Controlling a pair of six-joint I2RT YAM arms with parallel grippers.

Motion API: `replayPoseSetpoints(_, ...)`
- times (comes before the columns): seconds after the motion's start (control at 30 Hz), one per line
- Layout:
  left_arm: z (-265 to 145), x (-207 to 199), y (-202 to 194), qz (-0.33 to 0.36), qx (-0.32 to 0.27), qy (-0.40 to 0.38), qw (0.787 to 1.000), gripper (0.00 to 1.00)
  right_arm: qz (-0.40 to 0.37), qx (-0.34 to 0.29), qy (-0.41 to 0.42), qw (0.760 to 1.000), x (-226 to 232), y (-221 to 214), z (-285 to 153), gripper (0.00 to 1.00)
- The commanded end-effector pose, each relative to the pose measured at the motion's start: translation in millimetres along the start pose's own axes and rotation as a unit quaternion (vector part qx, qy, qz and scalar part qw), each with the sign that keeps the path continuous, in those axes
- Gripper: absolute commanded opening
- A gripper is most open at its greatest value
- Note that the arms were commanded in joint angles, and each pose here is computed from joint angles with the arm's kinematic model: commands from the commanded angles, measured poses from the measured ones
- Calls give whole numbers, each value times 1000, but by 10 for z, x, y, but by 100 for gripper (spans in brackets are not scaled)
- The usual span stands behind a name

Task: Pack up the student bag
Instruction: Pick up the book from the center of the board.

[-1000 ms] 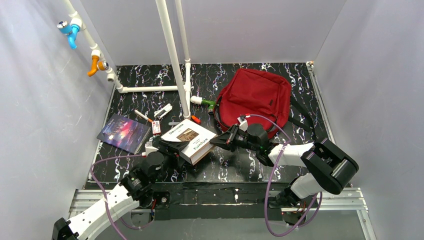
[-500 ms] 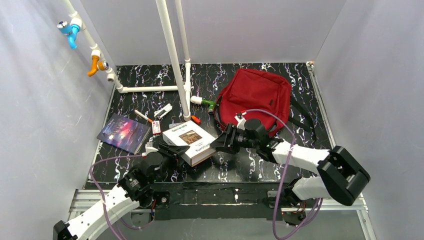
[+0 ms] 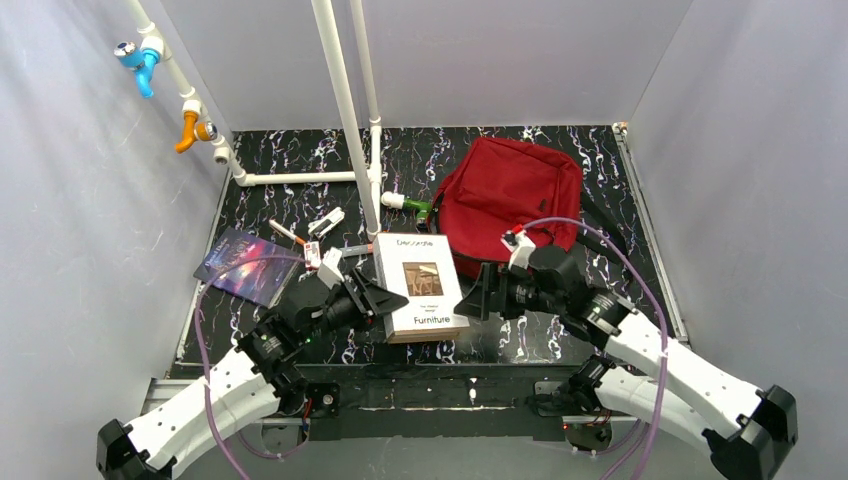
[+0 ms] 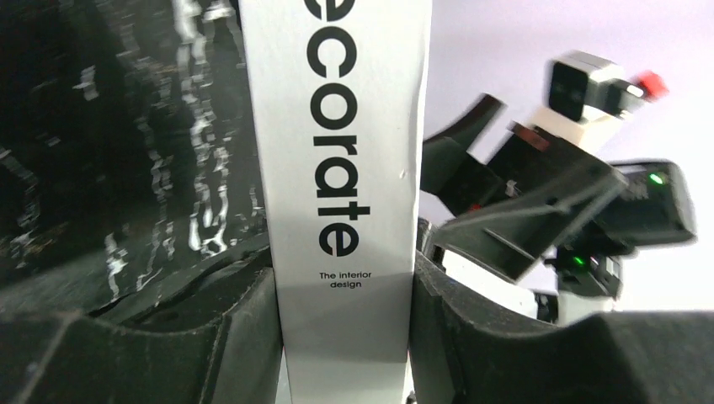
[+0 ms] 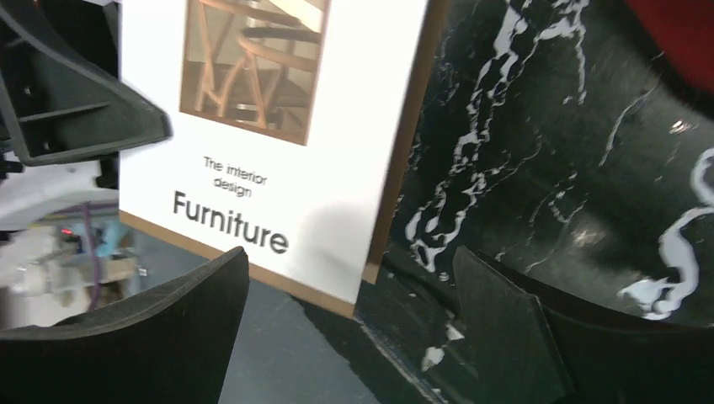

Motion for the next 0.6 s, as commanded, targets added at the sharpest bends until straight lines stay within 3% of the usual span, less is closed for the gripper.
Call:
replayPoseSetpoints(0.0, -175, -599, -23, 144, 22, -129, 981, 14, 106, -49, 76, 990, 117, -76, -74, 98)
replayPoseSetpoints(0.2, -140, -841, -60, 143, 44, -193, 970, 11, 173, -124, 216, 953, 265, -55, -138, 98)
replayPoseSetpoints(0.33, -94, -986, -107, 122, 73, -255, 956, 10, 175, -119, 242, 947, 310, -50, -151, 98)
replayPoseSetpoints(0.57, -86, -1060, -96, 125, 67, -273, 951, 8, 172, -150, 270, 936, 371, 8, -251, 98)
Point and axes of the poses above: each gripper's point midway between its finger pads, its own z axis out along the fingers, its own x axis along the line the jaws close on, y = z × x, the point moved 8 cm from there along -z, back along the fingers, and after that the axes turned 7 degrees about -z, right-handed, at the moved point
